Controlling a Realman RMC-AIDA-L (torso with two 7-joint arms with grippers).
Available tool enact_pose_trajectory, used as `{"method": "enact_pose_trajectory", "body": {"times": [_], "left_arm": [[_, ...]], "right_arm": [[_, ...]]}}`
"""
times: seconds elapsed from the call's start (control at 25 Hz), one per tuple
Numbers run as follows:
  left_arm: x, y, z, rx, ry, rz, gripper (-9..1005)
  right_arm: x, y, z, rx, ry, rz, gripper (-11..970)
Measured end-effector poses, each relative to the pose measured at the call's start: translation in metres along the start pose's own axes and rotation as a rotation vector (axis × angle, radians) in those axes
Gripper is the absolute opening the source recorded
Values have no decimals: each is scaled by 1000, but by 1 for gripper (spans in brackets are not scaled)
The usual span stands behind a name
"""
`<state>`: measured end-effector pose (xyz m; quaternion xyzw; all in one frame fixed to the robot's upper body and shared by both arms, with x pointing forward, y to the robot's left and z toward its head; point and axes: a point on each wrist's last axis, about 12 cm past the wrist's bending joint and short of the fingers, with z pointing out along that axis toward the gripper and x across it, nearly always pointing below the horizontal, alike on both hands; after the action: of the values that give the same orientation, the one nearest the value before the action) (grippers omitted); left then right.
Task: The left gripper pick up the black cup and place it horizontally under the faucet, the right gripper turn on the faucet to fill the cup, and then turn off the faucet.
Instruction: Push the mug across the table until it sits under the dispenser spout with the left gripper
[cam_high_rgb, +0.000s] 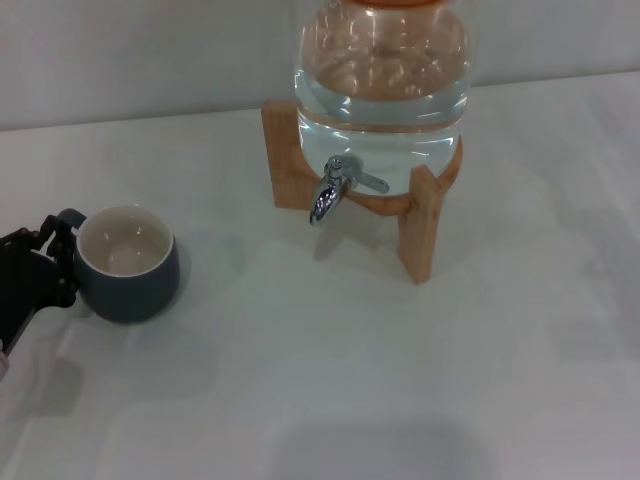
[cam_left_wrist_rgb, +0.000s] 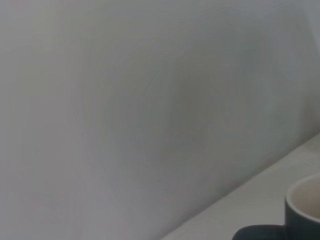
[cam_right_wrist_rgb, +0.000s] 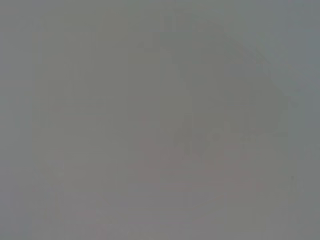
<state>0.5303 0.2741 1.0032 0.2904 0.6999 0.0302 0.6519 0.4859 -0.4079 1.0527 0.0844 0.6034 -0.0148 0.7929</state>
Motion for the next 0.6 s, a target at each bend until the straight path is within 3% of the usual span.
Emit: {"method": "enact_pose_trajectory", "body": {"times": [0.6], "left_arm": [[-6,-4,9,33,-11,4,76]], "right_arm": [[0,0,0,-1,0,-1,856]]}}
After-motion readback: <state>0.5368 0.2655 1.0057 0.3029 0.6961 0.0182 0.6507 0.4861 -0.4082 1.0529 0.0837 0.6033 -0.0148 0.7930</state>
